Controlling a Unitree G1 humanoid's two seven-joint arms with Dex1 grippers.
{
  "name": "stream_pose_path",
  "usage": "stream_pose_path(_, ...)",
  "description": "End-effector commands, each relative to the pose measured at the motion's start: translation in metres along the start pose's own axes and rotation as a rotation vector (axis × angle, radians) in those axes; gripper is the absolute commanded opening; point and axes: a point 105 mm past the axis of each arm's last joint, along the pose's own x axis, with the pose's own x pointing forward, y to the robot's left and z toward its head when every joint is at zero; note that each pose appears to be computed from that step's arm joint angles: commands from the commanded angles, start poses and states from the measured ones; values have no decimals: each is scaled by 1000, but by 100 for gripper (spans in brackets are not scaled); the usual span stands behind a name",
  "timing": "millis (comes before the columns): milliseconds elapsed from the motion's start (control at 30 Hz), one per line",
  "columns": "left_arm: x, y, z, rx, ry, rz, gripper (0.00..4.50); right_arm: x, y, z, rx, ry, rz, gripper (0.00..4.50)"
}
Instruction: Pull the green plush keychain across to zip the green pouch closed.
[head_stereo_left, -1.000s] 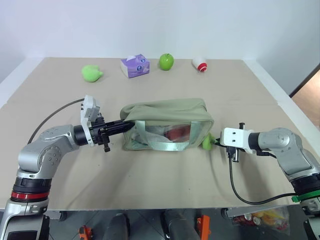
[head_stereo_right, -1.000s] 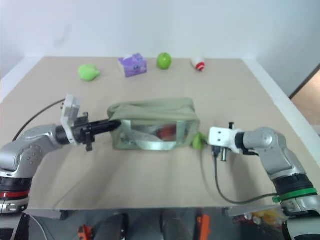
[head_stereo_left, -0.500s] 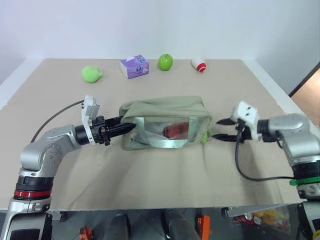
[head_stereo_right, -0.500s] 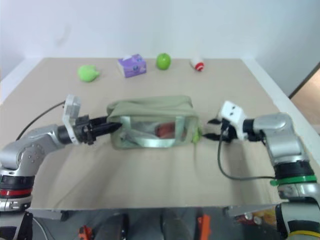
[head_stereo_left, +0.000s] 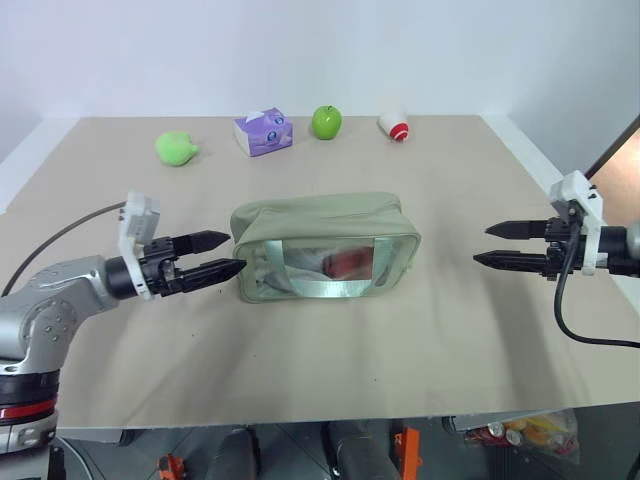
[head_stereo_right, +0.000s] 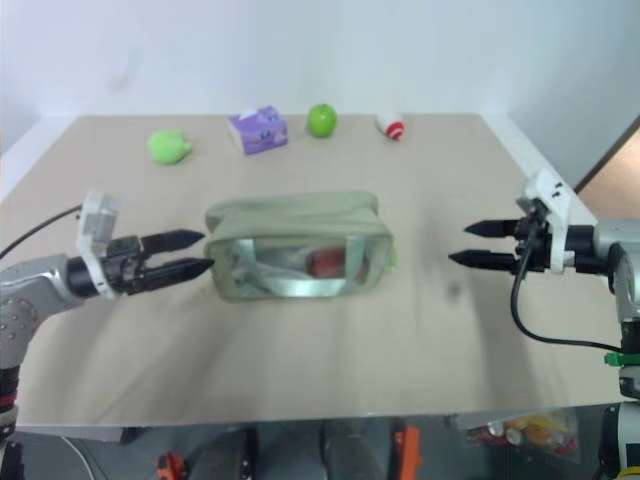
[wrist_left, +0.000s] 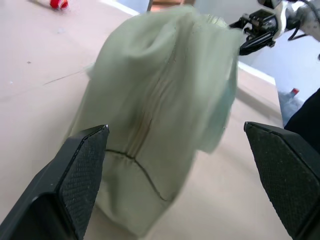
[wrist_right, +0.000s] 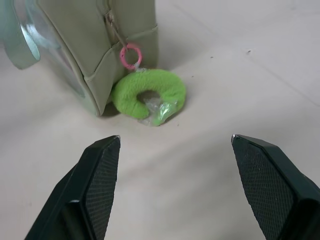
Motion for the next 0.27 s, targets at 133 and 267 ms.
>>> stream_pose_path(133, -42, 17, -4, -49, -35, 196, 447, -27, 6, 24, 44, -160, -75, 366)
stream_pose_path(267, -51, 25, -14, -86, -47, 266, 447, -26, 19, 20, 89, -192, -84, 366)
